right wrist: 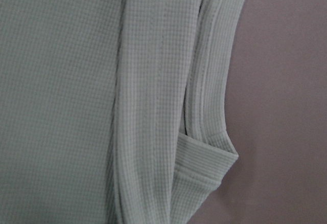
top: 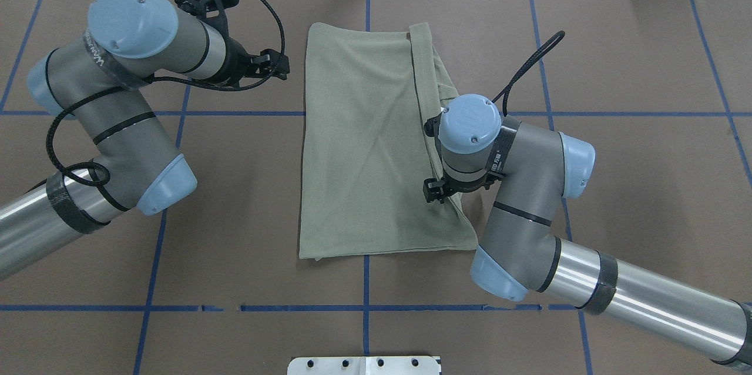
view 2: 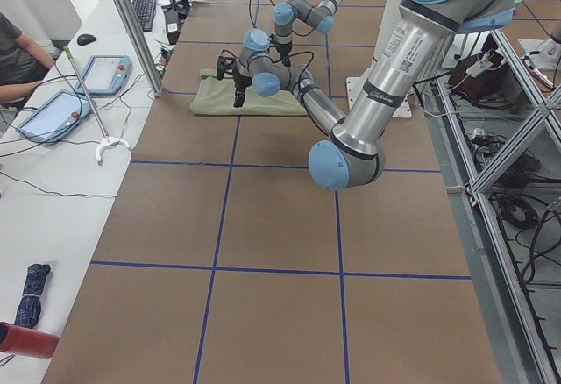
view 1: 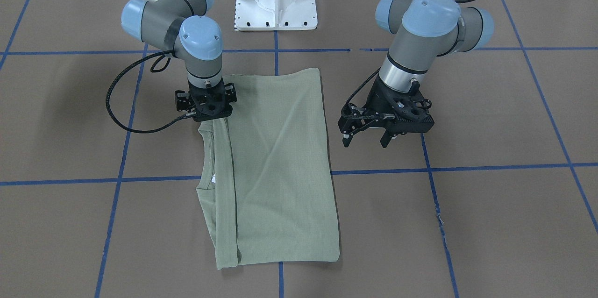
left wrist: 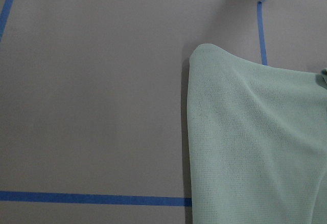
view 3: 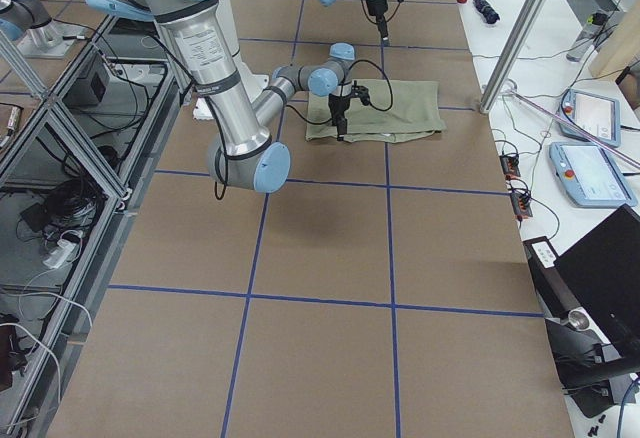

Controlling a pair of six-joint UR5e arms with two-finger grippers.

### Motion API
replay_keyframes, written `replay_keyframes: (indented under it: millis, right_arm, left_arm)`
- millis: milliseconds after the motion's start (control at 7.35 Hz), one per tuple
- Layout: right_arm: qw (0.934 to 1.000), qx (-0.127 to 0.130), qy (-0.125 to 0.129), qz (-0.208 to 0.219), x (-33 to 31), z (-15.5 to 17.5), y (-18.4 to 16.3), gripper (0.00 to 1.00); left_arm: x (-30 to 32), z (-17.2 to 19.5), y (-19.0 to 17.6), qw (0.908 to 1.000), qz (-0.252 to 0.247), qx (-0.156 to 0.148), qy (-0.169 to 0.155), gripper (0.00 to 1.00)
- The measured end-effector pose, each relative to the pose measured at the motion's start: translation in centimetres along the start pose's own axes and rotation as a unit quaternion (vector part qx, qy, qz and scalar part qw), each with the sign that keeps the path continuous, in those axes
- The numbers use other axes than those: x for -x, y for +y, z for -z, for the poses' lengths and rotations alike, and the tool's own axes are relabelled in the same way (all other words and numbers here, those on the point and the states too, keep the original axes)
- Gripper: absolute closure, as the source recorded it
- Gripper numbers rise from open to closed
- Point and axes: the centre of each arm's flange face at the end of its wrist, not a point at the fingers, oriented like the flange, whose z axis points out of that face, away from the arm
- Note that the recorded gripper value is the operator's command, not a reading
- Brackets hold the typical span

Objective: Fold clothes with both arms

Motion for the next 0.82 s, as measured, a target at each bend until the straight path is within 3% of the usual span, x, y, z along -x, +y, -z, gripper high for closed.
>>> replay_keyframes:
  millis: [816]
  right_arm:
    - [0.9997, 0.013, 0.009, -0.019, -6.2, 0.1, -1.6, 0.0]
  left_arm:
    - [-0.7, 0.7, 0.0, 1.0, 0.001, -0.003, 0.008, 0.0]
